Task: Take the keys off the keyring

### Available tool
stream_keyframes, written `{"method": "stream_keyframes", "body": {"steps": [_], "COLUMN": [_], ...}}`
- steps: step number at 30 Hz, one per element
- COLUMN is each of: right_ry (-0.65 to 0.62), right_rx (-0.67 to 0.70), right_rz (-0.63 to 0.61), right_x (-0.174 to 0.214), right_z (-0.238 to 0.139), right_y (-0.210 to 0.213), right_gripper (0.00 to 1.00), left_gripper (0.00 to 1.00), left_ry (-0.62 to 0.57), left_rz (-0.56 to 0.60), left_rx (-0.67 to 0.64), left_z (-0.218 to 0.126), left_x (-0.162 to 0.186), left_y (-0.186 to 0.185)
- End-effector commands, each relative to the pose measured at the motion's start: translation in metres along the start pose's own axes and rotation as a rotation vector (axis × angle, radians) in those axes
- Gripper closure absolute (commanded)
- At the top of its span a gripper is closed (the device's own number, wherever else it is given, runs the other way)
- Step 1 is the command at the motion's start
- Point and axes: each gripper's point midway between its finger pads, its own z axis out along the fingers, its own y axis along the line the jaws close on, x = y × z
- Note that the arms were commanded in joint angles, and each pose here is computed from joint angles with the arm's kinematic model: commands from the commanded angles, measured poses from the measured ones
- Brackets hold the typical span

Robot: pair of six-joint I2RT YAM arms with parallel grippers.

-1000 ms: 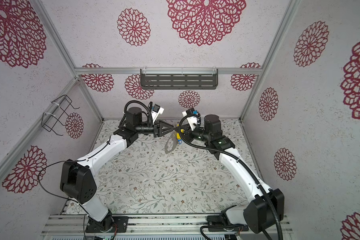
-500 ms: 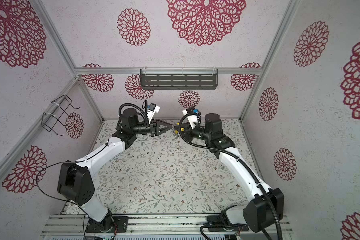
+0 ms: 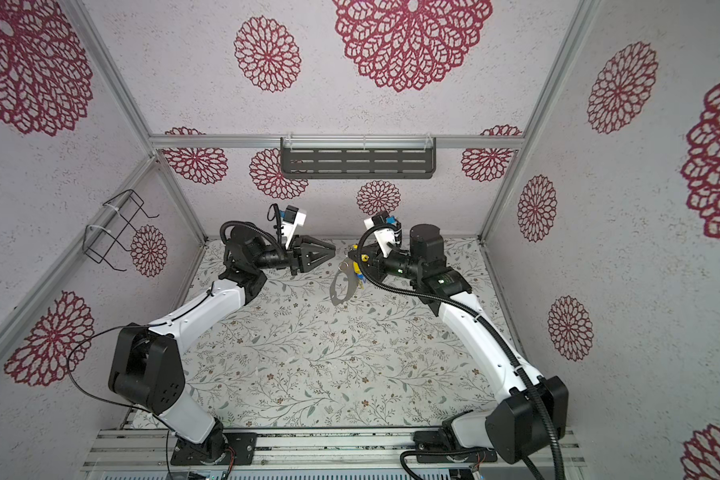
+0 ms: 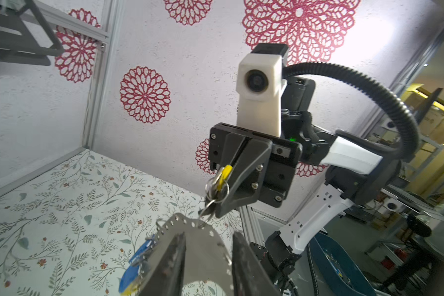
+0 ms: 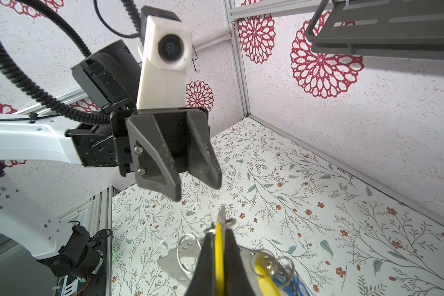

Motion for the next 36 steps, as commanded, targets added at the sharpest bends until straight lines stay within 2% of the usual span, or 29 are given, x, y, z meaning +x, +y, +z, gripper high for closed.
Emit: {"method": "stream_keyframes", "body": {"steps": [1,8,12,17,26,36], "right_ry": [-0.063,-0.062,-0.058,-0.049,-0.056,-0.063], "right_rx": [-0.042,-0.075,-0.084,-0.095,-0.108,-0.101], "right_rz": [-0.085,-0.074,-0.071,-0.064,-0.062,-0.067], "right_x": [-0.029,-0.03,-0.03,-0.027,-0.029,-0.032], "right_z": [-0.009,-0.009,-0.008,-0.007,-0.007,-0.009], "right_y": [0.015,0.02,0.022,0.022,0.024,0.024], "right_gripper": [1.0,1.0,1.0,1.0,1.0,1.0], "left_gripper": [0.74,0.81,0.82,0.75,0.74,0.68], "left_ry": [-0.007,-0.03,-0.029,0.025,0.068,0.031], "left_rz": [0.09,0.074,0.058,0.068,0.042,0.048], "left_rx": [0.081,0.105,0.069,-0.017,0.038,0.061], "left_z": [0.001,0.004,0.007,0.009,0.017,0.011], "left_x": [-0.009,-0.01,-0.01,-0.001,0.009,0.0], "left_y": [-0.013,-0.005,0.006,0.018,0.007,-0.002]}}
